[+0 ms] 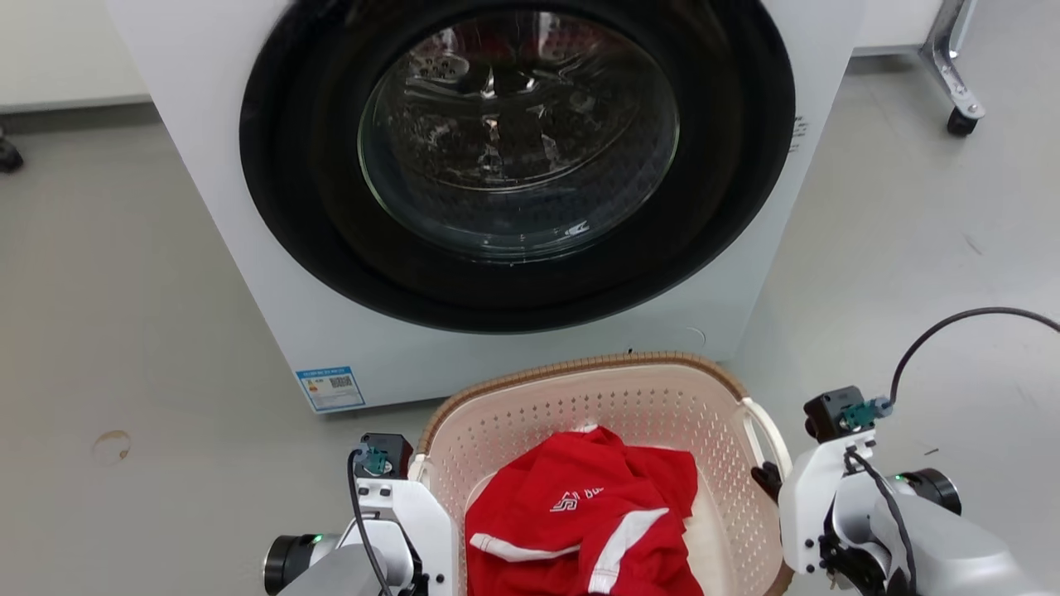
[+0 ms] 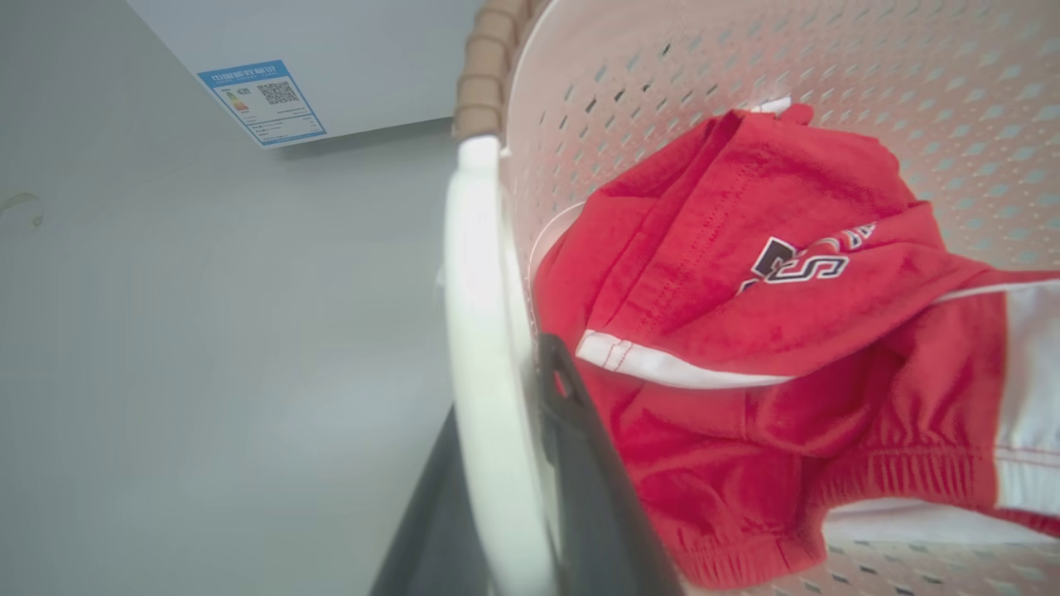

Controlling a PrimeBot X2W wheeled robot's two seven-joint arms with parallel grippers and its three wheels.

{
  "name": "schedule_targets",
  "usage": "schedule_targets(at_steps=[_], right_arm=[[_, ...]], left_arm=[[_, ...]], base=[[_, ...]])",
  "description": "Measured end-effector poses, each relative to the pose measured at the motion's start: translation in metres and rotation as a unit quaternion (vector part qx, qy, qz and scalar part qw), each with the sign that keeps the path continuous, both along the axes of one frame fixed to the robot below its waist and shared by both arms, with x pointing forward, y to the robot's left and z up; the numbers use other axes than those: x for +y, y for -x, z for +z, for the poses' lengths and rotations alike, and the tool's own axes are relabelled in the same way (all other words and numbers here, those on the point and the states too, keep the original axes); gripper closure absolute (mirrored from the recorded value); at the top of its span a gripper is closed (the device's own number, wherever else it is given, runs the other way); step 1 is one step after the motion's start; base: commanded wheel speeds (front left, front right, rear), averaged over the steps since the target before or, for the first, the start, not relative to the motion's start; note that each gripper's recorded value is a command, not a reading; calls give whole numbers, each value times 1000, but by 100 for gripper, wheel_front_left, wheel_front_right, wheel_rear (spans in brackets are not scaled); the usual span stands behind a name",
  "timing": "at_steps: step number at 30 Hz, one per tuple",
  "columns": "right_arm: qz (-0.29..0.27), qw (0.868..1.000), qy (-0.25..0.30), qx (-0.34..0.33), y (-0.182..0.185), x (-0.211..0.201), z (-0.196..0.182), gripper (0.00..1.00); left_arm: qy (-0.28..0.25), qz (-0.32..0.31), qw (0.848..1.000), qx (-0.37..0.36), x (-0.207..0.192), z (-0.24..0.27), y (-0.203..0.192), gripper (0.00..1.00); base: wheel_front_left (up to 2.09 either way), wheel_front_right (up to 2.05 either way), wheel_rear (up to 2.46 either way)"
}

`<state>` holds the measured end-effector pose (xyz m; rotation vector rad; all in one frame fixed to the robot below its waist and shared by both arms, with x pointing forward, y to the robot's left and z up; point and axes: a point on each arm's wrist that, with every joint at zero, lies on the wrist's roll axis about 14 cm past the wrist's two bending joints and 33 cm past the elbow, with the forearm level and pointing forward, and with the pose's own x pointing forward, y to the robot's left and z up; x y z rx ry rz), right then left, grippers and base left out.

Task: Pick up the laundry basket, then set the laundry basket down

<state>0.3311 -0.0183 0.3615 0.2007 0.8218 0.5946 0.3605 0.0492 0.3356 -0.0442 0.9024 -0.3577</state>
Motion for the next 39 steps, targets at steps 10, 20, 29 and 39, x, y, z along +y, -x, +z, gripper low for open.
schedule_targets(at_steps=[10, 20, 29, 39], right_arm=[[-2, 1000, -4, 16, 21, 5, 2, 100], [-1, 1000, -8, 28, 29, 9, -1, 100], [-1, 1000, -8, 29, 30, 10, -1, 100], [-2, 1000, -8, 30, 30, 9, -2, 100]], left_arm=[[-15, -14, 1000, 5, 5, 8, 12, 100], [-22, -21, 1000, 4, 8, 9, 13, 100], [-23, -21, 999, 6, 8, 8, 13, 100], [-23, -23, 999, 10, 7, 7, 14, 100]], base=[[0, 0, 0], [0, 0, 0], [0, 0, 0], [0, 0, 0]])
